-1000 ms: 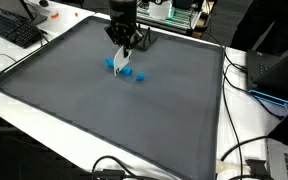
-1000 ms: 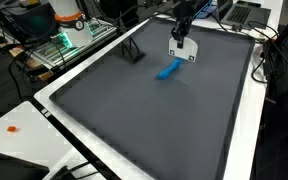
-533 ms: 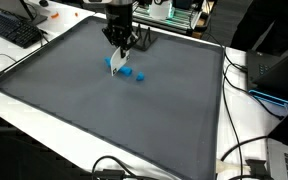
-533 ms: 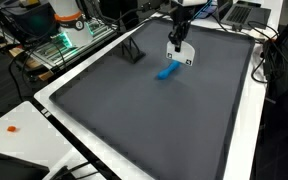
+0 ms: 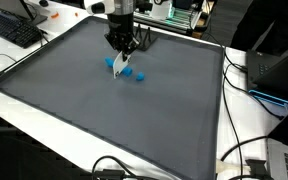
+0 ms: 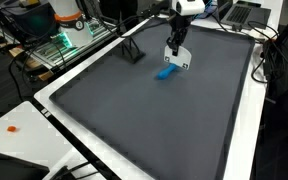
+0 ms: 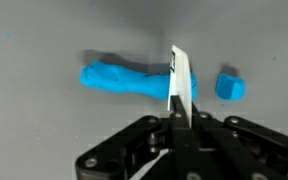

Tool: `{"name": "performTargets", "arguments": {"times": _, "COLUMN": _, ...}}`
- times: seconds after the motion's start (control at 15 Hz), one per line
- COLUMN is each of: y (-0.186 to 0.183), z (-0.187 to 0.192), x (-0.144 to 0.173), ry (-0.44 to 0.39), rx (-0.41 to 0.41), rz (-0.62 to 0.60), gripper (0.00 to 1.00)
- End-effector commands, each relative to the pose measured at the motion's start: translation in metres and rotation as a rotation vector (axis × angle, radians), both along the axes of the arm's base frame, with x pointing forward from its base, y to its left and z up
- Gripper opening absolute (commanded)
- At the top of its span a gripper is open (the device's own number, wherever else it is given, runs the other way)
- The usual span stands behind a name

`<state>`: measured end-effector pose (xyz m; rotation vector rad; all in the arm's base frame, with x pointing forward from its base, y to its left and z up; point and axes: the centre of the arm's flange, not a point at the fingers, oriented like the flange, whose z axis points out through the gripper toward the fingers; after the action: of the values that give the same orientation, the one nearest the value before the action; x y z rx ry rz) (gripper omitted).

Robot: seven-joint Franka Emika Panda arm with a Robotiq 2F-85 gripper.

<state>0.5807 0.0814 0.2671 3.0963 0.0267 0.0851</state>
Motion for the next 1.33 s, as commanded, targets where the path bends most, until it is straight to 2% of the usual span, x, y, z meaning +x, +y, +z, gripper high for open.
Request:
{"name": "performTargets", "arguments": {"times": 0.0, "y": 0.0, "z": -0.023, "x": -0.006, "ry": 0.037, "rx": 0.007, "rz": 0.007, "gripper": 0.01}}
{"name": "performTargets", "arguments": {"times": 0.8, "y": 0.001, "z": -0.048, "x": -0.012, "ry": 0.069, "rx": 0.012, "rz": 0.005, "gripper": 0.01}}
{"name": "performTargets", "arguments": {"times": 1.27, "y": 0.019, "z": -0.038, "x": -0.012, "ry": 0.085, "rx": 0.046, "rz": 0.012, "gripper": 0.01}}
